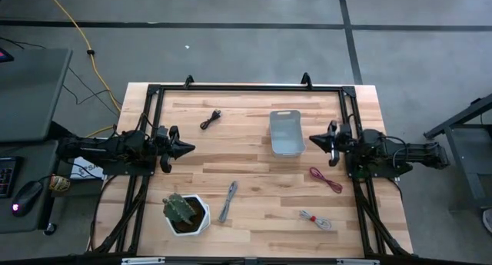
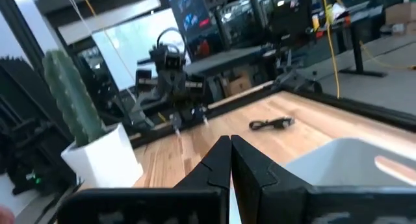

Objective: Pick and place USB-C Cables
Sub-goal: Put the pink charger cable into the gray bin

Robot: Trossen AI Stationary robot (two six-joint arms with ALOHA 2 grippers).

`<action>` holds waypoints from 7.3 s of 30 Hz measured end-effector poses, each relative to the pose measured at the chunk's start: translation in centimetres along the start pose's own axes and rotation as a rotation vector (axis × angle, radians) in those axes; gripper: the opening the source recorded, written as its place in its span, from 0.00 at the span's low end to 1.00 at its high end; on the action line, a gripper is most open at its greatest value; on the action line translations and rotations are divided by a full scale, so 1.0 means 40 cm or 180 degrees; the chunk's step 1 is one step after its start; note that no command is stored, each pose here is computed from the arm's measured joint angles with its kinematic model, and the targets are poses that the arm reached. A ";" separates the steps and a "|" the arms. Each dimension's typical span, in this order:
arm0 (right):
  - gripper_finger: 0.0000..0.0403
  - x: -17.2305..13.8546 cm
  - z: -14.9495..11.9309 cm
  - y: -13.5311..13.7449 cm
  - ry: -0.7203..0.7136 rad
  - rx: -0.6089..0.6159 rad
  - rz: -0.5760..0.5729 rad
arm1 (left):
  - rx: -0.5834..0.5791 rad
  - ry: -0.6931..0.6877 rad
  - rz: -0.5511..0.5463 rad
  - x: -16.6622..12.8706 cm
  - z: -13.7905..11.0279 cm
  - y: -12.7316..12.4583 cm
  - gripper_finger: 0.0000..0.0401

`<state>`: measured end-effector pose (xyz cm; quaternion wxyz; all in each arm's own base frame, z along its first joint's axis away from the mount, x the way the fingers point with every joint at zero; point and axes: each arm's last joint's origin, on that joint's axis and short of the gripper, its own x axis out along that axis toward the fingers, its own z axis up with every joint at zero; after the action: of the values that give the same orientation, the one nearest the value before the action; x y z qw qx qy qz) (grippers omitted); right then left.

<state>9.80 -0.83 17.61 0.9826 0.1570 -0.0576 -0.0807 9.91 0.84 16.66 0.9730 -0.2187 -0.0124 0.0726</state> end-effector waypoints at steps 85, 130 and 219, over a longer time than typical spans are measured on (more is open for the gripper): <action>0.65 0.030 0.132 0.104 0.3446 0.1480 -0.1424 | 0.0000 -0.0001 0.0001 0.000 0.000 0.000 0.00; 0.65 0.074 -0.196 0.178 0.4552 0.0296 -0.2333 | 0.0000 -0.0001 0.0001 0.000 0.000 0.000 0.00; 0.00 0.081 -0.201 0.187 0.4639 0.0236 -0.1960 | 0.0000 0.0000 0.0002 0.000 0.000 0.000 0.00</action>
<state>15.13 8.03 12.68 0.7005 0.2117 0.6437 -0.2238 9.91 0.84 16.66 0.9730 -0.2187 -0.0124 0.0730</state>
